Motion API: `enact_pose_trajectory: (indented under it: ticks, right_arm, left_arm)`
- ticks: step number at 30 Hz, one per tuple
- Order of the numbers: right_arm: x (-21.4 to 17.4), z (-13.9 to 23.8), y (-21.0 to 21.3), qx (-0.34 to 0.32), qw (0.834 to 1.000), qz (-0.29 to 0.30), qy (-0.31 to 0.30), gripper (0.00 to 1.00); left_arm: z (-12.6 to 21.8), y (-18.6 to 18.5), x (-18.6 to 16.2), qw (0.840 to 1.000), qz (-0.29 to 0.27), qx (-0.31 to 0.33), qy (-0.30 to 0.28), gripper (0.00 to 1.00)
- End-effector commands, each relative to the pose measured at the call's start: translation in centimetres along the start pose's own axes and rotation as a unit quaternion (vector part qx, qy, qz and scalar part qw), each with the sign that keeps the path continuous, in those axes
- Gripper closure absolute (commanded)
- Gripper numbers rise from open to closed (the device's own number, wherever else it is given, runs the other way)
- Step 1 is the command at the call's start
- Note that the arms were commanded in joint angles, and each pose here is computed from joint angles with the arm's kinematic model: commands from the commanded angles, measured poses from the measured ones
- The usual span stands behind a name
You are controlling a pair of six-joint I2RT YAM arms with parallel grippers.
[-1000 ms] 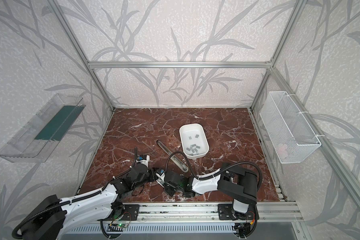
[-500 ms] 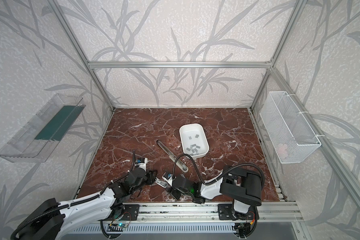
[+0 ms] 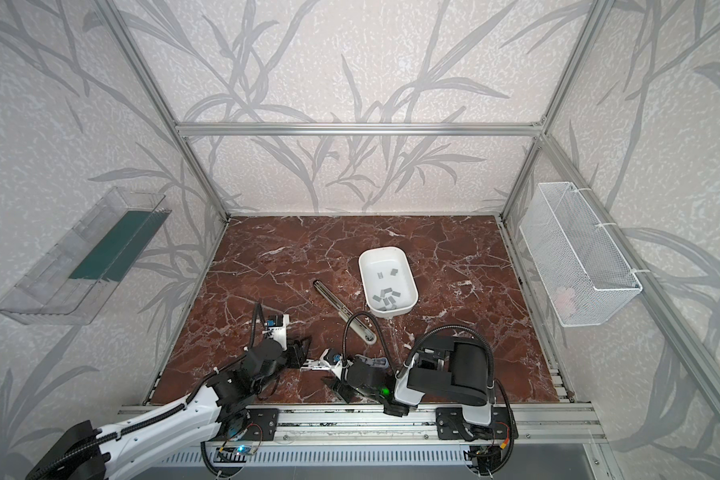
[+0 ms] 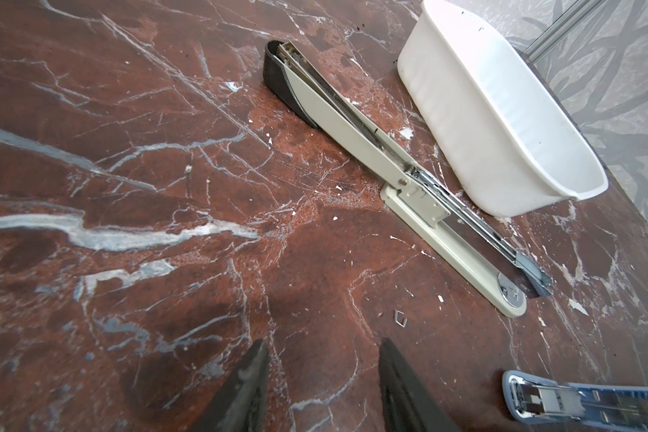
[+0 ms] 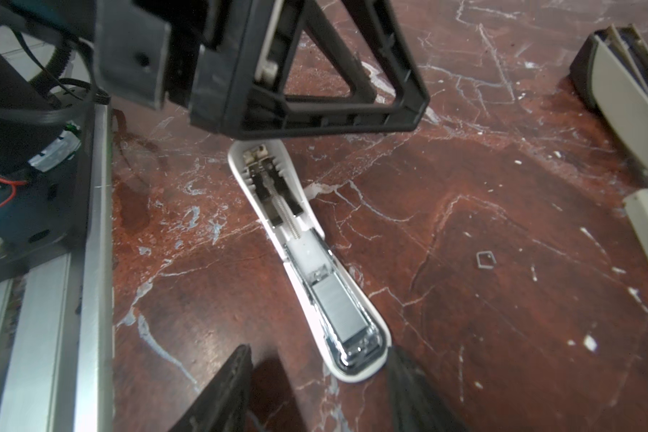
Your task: Load the staples into the stapler
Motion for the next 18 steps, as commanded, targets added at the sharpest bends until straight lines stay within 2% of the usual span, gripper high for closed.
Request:
enact_pose_trajectory:
  ticks: [1, 10, 14, 18]
  right_arm:
    - [-2.8, 0.1, -0.8, -0.010, 1.000, 0.009, 0.022, 0.42]
    - [-2.5, 0.2, -1.7, -0.016, 0.999, 0.009, 0.030, 0.43]
    - [-2.6, 0.2, -1.9, -0.002, 0.999, 0.022, 0.043, 0.37]
    - [-3.3, -0.4, -1.4, 0.017, 0.997, 0.044, 0.059, 0.34]
  left_arm:
    - [0.0, 0.9, -0.6, 1.000, -0.008, 0.021, 0.003, 0.50]
    - [-0.2, 1.1, -0.2, 0.998, -0.009, 0.050, 0.020, 0.49]
    - [0.5, 1.1, 1.1, 0.996, -0.005, 0.083, 0.032, 0.45]
    - [0.9, 0.9, 1.8, 0.996, 0.009, 0.085, 0.035, 0.43]
Point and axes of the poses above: each gripper's point midway between its finger pads, its own z axis back along the fingers, its own y axis along the line the jaws close on, x = y × z, the point moved 3 cm from there along z, back along the fingers, and after that the axes turned 6 degrees about -z, right-handed, at the moved point
